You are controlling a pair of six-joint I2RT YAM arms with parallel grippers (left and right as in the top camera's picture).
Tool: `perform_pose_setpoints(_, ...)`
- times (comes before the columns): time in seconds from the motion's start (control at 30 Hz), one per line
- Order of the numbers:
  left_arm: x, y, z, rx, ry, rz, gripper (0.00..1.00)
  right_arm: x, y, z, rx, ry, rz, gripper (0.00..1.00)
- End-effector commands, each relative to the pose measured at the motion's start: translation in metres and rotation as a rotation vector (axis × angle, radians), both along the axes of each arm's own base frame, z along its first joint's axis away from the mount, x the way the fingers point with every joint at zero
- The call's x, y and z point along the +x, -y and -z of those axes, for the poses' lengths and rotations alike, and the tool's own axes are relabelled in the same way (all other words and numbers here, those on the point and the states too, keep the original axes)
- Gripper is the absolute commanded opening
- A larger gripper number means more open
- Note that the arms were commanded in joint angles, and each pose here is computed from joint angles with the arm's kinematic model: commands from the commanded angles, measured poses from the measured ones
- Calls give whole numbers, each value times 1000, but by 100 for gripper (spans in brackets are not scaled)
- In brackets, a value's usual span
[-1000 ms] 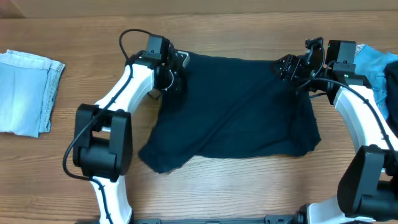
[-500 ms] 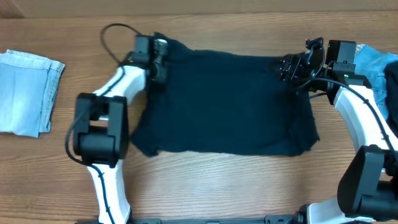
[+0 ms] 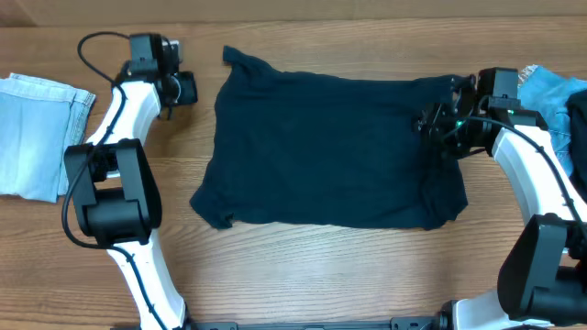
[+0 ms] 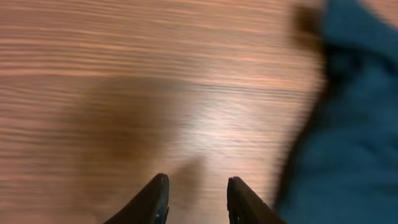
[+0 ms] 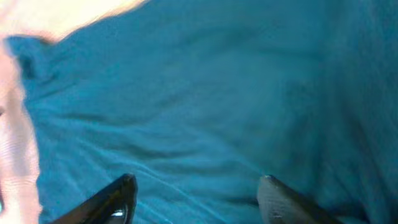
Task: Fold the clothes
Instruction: 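Grasp the shirt's left and right sides with both grippers and lift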
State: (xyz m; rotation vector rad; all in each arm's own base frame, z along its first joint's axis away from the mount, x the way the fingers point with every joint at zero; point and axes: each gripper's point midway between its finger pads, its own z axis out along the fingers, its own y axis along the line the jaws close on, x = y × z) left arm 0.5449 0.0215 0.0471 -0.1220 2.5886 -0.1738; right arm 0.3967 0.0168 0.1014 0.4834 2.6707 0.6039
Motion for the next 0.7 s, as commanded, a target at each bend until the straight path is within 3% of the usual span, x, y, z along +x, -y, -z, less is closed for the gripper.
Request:
perform_pose_setpoints(0.0,-9,70,-59,-124,40,205,36,-2,17,7,-96,-37,59,36)
perform_pose_setpoints(0.1,-44,118,-39,-95,-83,357,34,-7,-5,22,-20,-75,3,14)
perform_pose_setpoints(0.13,-57,133,-33,-78,-122,405,33,-14,-10,30,-18,-107,-8,12)
perform_pose_setpoints(0.33,-109,181,7,36,-258,546,33,-37,-41,79,-19,-211,-65,9)
perform_pose_setpoints(0.67,-123,177,55,47,-250,515,35,-41,-34,128,-129,-248,6,8)
